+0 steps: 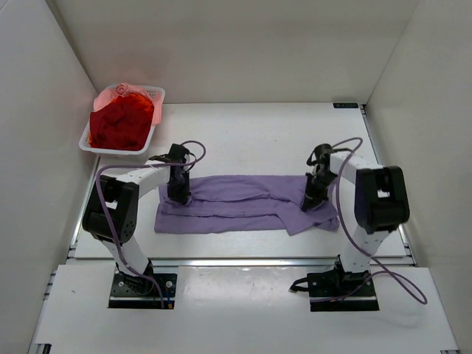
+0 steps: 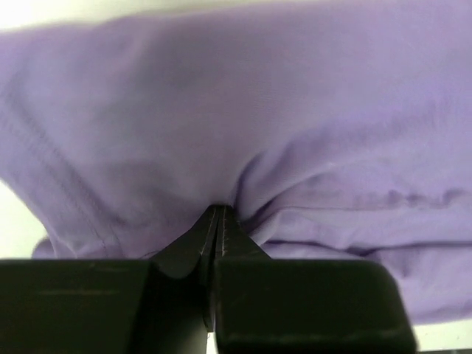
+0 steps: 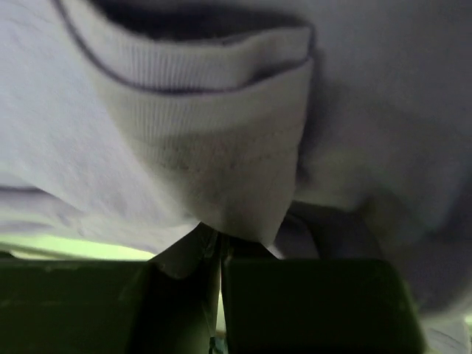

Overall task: Fold and stack the t-shirts
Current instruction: Rotate the tshirt 90 degrees

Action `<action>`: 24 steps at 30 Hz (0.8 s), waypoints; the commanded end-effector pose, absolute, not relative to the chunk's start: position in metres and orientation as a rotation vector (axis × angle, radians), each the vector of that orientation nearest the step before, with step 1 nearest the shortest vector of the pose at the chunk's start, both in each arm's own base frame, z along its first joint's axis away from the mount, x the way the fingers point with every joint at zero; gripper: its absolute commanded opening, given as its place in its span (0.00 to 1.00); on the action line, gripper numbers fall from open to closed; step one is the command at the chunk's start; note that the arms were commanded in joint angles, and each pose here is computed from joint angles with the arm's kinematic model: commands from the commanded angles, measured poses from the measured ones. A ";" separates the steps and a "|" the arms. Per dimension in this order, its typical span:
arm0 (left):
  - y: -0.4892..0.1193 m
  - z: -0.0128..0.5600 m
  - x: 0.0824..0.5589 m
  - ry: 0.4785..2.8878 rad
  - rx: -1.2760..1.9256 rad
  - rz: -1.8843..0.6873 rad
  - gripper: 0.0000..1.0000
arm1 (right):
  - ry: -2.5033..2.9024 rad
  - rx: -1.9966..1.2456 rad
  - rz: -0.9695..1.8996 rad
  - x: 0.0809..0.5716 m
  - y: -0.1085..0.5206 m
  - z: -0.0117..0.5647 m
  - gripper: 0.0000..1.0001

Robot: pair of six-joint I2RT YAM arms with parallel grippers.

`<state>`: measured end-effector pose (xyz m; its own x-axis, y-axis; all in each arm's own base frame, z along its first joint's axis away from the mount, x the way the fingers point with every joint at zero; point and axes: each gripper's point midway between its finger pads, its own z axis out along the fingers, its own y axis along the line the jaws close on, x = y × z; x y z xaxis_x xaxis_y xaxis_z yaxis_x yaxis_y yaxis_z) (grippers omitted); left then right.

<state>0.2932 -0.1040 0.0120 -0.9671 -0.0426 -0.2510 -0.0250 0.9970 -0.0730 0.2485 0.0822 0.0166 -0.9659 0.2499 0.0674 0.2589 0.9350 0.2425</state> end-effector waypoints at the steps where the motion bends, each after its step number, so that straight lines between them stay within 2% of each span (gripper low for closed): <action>1: -0.103 -0.001 0.250 3.026 0.020 -0.092 0.09 | -3.268 -0.349 -0.402 0.339 0.086 0.020 0.00; 7: -0.130 -0.009 0.208 3.116 0.159 -0.154 0.04 | -3.390 -0.029 -0.553 0.478 0.123 0.041 0.00; 10: -0.155 -0.008 0.189 3.168 0.272 -0.229 0.03 | -3.402 0.111 -0.602 0.520 0.142 0.043 0.00; 13: -0.171 -0.006 0.177 3.195 0.333 -0.284 0.04 | -3.430 0.073 -0.753 0.535 0.142 0.051 0.01; 17: -0.184 0.016 0.193 3.147 0.329 -0.372 0.08 | -3.546 0.134 -0.681 0.547 0.123 0.089 0.05; 21: -0.189 0.062 0.240 3.011 0.260 -0.404 0.21 | -3.717 0.154 -0.684 0.543 0.104 0.178 0.13; 22: -0.191 0.074 0.251 2.982 0.256 -0.410 0.30 | -3.756 0.156 -0.682 0.536 0.101 0.203 0.16; 24: -0.190 0.095 0.273 2.928 0.214 -0.440 0.43 | -3.799 0.205 -0.674 0.515 0.102 0.234 0.30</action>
<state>0.2401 -0.1834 0.0502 -0.9834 0.1615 -0.0828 0.1759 0.9603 -0.2164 0.5310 0.1114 0.1121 -0.8843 0.0324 -0.4658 -0.1329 0.9389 0.3176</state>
